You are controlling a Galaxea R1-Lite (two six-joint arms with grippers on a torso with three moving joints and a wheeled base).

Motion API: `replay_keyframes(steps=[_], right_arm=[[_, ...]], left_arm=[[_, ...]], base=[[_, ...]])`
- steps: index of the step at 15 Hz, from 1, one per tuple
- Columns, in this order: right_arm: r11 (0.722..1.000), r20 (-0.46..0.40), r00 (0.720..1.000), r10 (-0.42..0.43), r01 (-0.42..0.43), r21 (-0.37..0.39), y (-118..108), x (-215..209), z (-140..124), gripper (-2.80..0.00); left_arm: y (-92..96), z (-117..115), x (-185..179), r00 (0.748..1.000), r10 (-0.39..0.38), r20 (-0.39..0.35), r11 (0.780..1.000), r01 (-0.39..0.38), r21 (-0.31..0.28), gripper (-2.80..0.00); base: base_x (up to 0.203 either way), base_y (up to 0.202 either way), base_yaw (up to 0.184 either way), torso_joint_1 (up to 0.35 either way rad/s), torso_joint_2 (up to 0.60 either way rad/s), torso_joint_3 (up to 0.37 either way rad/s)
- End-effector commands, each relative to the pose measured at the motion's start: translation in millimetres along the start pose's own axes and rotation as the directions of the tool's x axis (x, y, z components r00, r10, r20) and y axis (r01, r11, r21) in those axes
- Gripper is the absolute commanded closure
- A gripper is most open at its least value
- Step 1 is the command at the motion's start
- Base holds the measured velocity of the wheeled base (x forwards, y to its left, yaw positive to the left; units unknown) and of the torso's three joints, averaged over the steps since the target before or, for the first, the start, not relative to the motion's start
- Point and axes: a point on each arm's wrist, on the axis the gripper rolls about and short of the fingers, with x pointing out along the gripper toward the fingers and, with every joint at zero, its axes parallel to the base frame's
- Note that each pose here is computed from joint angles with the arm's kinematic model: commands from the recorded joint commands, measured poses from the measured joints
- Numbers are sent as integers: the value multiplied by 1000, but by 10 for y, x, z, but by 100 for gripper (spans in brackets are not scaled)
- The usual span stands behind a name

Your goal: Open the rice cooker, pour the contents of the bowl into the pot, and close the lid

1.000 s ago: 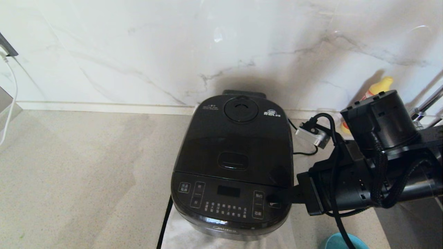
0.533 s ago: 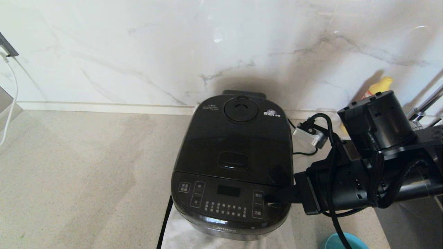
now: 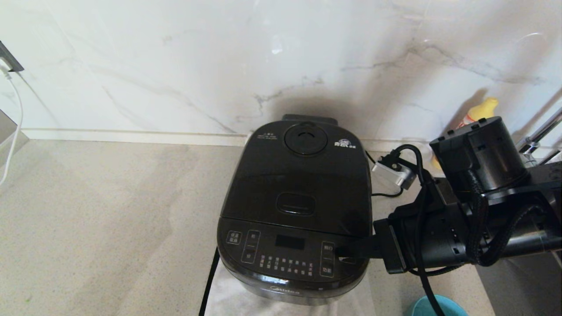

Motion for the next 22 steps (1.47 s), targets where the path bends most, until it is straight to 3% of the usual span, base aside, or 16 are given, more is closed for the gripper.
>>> replay_keyframes(steps=[1,7,9,11,12,13,15,16,18,20,22], right_arm=[[999,59,998,34,-33,-23,107,-176,57,0],[992,270,954,128,-122,-39,412,-874,170,0],[996,350,932,90,-88,-21,384,-1166,214,0],[1000,432,902,-8,-4,25,320,-1470,224,0],[993,500,858,-114,96,62,268,-1626,230,0],[967,568,784,-249,230,106,204,-1778,221,0],[865,666,586,-461,463,191,177,-2104,77,0],[820,695,504,-512,528,221,218,-2237,-52,0],[747,742,371,-558,614,255,337,-2460,-430,0],[680,775,264,-574,680,273,413,-2604,-937,0],[614,786,184,-590,734,290,386,-2621,-1443,0]], left_arm=[[0,0,1,1000,1,-1,1000,-1,0,0],[0,0,1,1000,2,-1,1000,-2,0,0],[0,0,1,1000,0,-1,1000,0,0,0],[0,0,1,1000,0,-1,1000,0,0,0],[0,0,1,1000,2,-1,1000,-2,0,0],[0,0,1,1000,0,-1,1000,0,0,0],[0,0,1,1000,0,-1,1000,0,0,0],[0,0,1,1000,1,-1,1000,-1,0,0],[0,0,1,1000,0,-1,1000,0,0,0],[0,0,1,1000,0,-1,1000,0,0,0],[0,0,1,1000,2,-1,1000,-2,0,0]], base=[[0,0,0,0,0,0],[0,0,0,0,0,0],[0,0,0,0,0,0],[0,0,0,0,0,0],[0,0,0,0,0,0],[0,0,0,0,0,0],[0,0,0,0,0,0],[0,0,0,0,0,0],[0,0,0,0,0,0],[0,0,0,0,0,0],[0,0,0,0,0,0]])
